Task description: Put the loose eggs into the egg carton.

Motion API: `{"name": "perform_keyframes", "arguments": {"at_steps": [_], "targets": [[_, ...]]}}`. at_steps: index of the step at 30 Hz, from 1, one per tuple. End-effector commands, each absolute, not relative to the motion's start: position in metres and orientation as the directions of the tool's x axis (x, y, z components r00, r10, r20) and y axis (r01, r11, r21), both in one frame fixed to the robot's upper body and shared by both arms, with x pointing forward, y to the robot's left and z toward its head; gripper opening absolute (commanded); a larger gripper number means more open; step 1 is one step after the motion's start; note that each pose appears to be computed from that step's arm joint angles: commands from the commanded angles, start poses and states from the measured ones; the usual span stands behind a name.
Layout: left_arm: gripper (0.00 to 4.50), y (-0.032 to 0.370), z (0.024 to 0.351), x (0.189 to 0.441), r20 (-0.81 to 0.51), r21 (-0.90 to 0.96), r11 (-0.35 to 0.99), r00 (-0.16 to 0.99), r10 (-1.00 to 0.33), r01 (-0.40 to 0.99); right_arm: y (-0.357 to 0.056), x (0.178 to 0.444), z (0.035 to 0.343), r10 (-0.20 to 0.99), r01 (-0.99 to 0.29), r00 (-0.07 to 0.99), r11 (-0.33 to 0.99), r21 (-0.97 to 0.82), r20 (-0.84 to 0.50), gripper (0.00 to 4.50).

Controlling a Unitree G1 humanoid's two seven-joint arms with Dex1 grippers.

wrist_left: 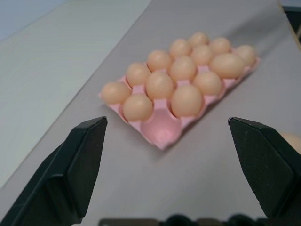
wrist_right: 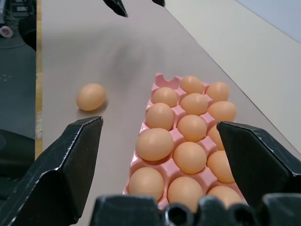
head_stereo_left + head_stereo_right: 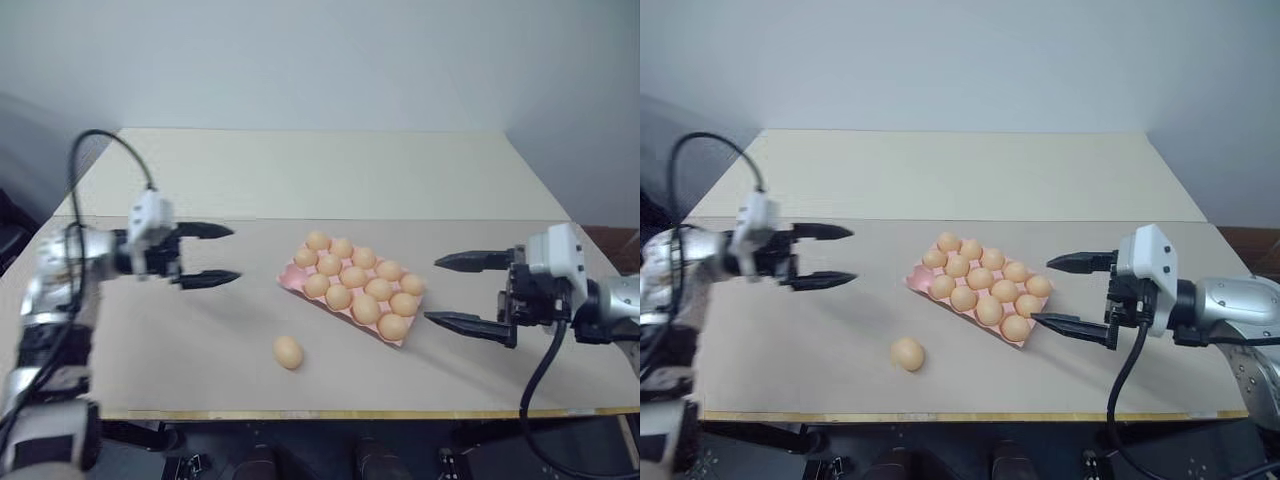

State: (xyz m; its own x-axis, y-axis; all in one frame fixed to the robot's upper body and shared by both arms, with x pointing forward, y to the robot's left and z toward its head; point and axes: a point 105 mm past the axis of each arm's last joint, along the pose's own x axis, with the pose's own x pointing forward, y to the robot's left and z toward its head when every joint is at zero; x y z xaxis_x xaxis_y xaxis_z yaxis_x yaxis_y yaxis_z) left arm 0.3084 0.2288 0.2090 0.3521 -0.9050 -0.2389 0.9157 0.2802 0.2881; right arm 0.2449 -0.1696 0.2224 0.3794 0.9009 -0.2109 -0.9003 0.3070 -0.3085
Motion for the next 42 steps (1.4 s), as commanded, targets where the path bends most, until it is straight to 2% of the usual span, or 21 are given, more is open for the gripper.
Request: {"name": "perform_keyframes", "arguments": {"at_steps": [1, 5, 9, 19, 24, 34, 40, 42], "targets": [[4.48, 0.246, 0.232, 0.275, -0.222, 0.298, 0.238, 0.310, -0.924, 0.924, -0.173, 0.239, 0.231, 0.913, -0.906, 0.344, 0.261, -0.332, -0.220, 4.50], [4.48, 0.261, 0.230, 0.247, -0.280, 0.250, 0.242, 0.309, -0.909, 0.938, -0.179, 0.229, 0.229, 0.919, -0.930, 0.292, 0.207, -0.305, -0.266, 4.50], [4.48, 0.270, 0.228, 0.232, -0.306, 0.231, 0.262, 0.326, -0.894, 0.937, -0.184, 0.223, 0.227, 0.919, -0.941, 0.266, 0.182, -0.287, -0.291, 4.50], [4.48, 0.264, 0.226, 0.229, -0.288, 0.225, 0.274, 0.333, -0.898, 0.935, -0.185, 0.223, 0.229, 0.921, -0.941, 0.258, 0.172, -0.290, -0.291, 4.50], [4.48, 0.252, 0.222, 0.230, -0.294, 0.213, 0.222, 0.279, -0.914, 0.951, -0.184, 0.223, 0.230, 0.921, -0.940, 0.262, 0.176, -0.294, -0.287, 4.50], [4.48, 0.150, 0.165, 0.262, -0.361, 0.225, -0.155, -0.065, -0.930, 0.962, -0.176, 0.225, 0.232, 0.928, -0.938, 0.252, 0.164, -0.306, -0.274, 4.50], [4.48, 0.123, 0.142, 0.276, -0.416, 0.238, -0.271, -0.154, -0.896, 0.933, -0.175, 0.222, 0.233, 0.927, -0.935, 0.262, 0.175, -0.310, -0.267, 4.50], [4.48, 0.118, 0.129, 0.278, -0.474, 0.242, -0.331, -0.186, -0.861, 0.912, -0.176, 0.220, 0.233, 0.925, -0.933, 0.270, 0.182, -0.310, -0.267, 4.50]]}}
